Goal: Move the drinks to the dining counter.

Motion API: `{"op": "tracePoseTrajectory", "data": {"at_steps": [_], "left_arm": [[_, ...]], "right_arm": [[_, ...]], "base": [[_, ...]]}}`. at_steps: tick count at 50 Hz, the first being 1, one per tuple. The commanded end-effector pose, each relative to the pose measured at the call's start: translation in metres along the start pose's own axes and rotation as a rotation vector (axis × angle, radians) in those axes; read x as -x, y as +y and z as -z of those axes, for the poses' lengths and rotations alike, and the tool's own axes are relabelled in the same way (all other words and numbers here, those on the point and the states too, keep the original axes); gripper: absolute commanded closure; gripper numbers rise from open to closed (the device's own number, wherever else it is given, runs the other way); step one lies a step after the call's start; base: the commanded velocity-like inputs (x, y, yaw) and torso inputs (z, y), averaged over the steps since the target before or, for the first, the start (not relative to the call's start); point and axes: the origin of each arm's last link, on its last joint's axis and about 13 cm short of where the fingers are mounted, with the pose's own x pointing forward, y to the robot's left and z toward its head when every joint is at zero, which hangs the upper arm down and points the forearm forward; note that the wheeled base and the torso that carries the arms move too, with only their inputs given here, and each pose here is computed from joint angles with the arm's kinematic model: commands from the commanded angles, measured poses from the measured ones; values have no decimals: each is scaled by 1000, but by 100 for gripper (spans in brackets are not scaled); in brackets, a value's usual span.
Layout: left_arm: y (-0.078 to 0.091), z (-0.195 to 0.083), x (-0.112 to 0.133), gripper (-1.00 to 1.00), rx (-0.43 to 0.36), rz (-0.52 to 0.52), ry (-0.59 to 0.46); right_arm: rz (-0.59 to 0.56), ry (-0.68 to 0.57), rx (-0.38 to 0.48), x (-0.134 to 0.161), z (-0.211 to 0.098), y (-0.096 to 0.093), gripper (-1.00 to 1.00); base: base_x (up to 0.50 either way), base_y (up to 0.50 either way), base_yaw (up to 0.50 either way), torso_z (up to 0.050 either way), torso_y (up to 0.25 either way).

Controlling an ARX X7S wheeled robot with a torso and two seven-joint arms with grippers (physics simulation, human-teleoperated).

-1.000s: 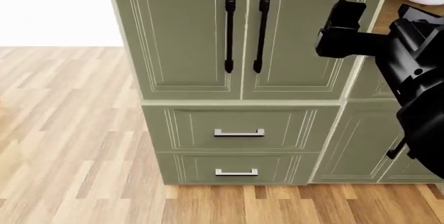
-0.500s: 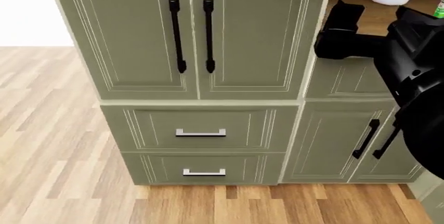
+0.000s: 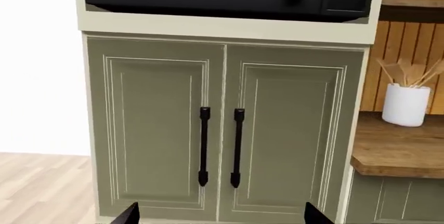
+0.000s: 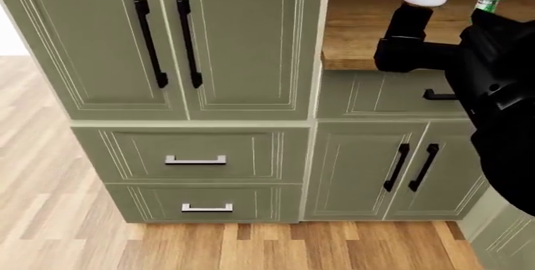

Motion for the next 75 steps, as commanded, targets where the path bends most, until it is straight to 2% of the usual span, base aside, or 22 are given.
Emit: {"op": "tracePoseTrajectory", "data": {"at_steps": [1, 23, 29, 32, 59, 67, 75], "left_arm": [[0, 0, 0, -100, 1, -1, 0], [1, 3, -1, -100, 2, -2, 8], [1, 3, -1, -100, 1, -2, 8], [1, 3, -1, -100, 2, -3, 8], [1, 3, -1, -100, 1, -3, 11], [0, 3, -1, -100, 0, 0, 11], [1, 4, -1, -100, 3, -3, 12]], "right_arm": [[0, 3, 1, -1, 2, 0, -100], [13, -10, 43, -4, 4, 0, -100], [10, -10, 41, -4, 4, 1, -100], [2, 1, 5, -4, 4, 0, -100], [8, 2, 28, -4, 4, 0, -100], [-24, -31, 59, -4, -19, 10, -100], [-40, -40, 81, -3, -23, 14, -100]], "base": [[36, -500, 0, 0, 0], [286, -478, 0, 0, 0], [451, -417, 0, 0, 0], [442, -441, 0, 0, 0], [388, -488, 0, 0, 1], [389, -477, 0, 0, 1], [390, -473, 0, 0, 1]]}}
